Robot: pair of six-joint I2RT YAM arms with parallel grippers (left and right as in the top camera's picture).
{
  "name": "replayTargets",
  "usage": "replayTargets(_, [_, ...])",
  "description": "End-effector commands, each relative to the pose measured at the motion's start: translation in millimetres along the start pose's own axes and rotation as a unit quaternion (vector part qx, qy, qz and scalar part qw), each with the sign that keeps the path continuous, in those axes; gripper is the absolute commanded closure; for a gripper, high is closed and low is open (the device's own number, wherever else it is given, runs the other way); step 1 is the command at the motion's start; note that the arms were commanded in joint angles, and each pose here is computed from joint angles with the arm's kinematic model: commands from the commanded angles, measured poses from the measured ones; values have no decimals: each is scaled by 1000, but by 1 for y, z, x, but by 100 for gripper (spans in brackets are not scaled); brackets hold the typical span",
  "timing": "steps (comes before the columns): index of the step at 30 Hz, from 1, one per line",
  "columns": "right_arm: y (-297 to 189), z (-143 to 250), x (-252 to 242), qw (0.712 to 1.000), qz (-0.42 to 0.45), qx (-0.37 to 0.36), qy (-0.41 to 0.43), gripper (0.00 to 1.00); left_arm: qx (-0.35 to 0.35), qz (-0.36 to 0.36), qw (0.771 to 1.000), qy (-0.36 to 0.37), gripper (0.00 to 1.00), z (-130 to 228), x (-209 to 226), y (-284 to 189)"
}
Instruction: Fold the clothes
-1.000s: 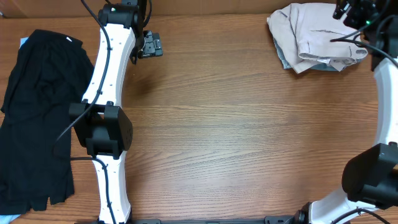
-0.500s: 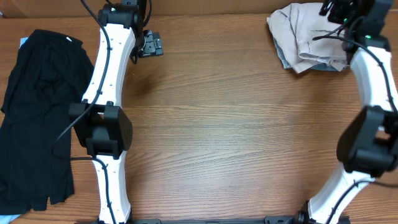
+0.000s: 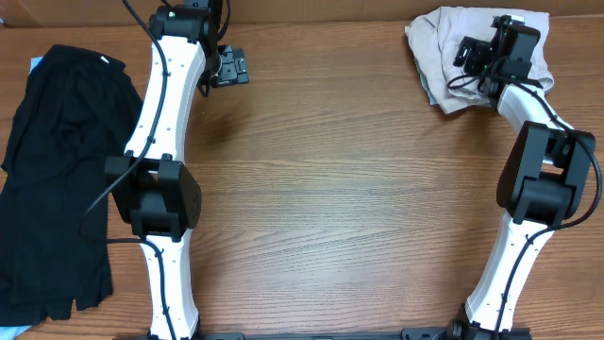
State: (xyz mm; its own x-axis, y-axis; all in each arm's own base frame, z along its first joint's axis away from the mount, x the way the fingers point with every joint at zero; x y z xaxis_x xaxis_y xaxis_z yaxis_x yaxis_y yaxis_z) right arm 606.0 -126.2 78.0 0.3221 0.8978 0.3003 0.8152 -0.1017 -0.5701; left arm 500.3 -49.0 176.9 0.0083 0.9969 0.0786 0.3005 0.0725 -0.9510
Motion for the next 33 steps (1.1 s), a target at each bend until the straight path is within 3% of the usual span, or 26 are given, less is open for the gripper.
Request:
replayTargets(1, [18,37,-9,999,16,38,-3,0,9,2,1000,6,0,2,-1,8])
replayTargets(8, [-56,-52,16,999,35,-32,-20,0,9,2,1000,6,0,2,-1,8])
replayTargets(12, [-156,-123,48,995,14,-95,-25,0,9,2,1000,6,0,2,-1,8])
replayTargets(17, [-302,-173,91,984,-28,-170,-33,0,9,2,1000,6,0,2,-1,8])
replayTargets(21, [-395,-176,113,977,-67,-200,-43,0,9,2,1000,6,0,2,-1,8])
replayTargets(24, [-444,-157,128,976,-114,-180,-53,0,9,3,1000,6,0,2,-1,8])
replayTargets(29, [-500,-118,132,977,-155,-134,-63,0,9,2,1000,6,0,2,-1,8])
replayTargets(33, [-513,-88,119,986,-134,-78,-57,0,9,2,1000,6,0,2,-1,8])
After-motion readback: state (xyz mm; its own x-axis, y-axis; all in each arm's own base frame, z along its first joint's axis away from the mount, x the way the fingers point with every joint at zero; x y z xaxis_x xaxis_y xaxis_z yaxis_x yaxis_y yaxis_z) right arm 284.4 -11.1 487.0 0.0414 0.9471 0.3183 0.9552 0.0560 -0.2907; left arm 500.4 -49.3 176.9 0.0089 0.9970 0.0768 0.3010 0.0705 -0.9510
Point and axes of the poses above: each gripper's point midway between its finger pads, its own y axis out along the fingers, its own x axis along the line the jaws close on, z = x × y, the point moved 4 cm from there along -y, back along the fingers, and after that the axes turned 14 degrees about y, right-handed, at the moved point
